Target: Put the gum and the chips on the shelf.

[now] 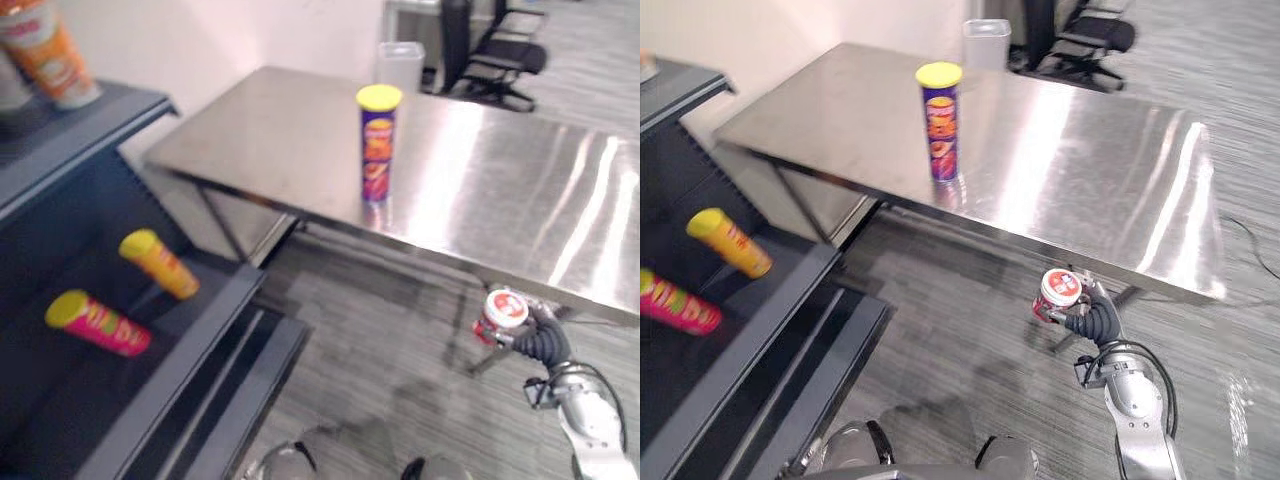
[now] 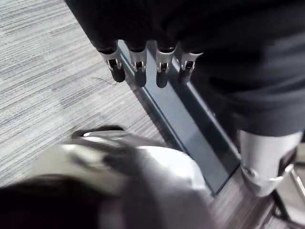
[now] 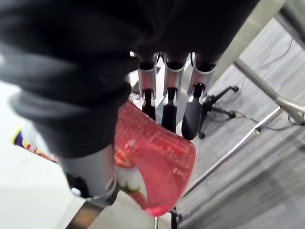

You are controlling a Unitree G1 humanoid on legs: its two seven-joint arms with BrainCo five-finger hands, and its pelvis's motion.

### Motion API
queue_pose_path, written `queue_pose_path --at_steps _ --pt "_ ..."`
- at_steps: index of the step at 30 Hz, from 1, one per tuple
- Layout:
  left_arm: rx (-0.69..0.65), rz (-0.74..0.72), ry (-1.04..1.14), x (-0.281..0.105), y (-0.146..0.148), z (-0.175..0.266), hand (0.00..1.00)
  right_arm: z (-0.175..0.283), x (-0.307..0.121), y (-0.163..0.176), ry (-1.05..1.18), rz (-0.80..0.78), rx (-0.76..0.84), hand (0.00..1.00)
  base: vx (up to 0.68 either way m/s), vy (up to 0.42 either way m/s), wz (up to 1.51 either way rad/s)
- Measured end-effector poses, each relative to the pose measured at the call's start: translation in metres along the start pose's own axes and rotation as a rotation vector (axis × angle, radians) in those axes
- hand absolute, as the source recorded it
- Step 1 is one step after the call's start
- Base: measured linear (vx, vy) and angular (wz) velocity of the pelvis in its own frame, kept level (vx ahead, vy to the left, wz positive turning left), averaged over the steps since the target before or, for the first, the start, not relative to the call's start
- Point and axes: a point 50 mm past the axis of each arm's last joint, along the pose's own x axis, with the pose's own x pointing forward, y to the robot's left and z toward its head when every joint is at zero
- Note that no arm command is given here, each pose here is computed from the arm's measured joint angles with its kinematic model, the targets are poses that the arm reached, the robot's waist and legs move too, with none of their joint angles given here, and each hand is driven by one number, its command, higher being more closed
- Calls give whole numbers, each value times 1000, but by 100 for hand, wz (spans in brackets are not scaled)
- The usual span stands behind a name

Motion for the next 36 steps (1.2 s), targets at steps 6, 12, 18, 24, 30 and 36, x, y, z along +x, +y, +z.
queue_pose_path --at_steps 6,12,18,24,30,36 --pt "11 -57 -67 3 -16 18 0 -16 -14 -5 93 -68 38 100 -102 -48 156" --pt "5 -44 -46 3 -14 13 0 -17 -11 7 99 -38 65 100 -115 67 90" --pt "0 -19 15 1 -10 -1 0 -18 -5 23 104 -12 111 100 -66 66 21" --pt "1 11 89 -6 -1 -25 0 -23 -13 29 136 0 109 100 -20 13 -86" --pt "18 3 25 0 -1 -6 0 -36 -31 36 215 35 104 100 -93 49 -18" --pt "81 -9 25 1 1 -3 0 -42 -36 63 257 126 121 100 -22 104 58"
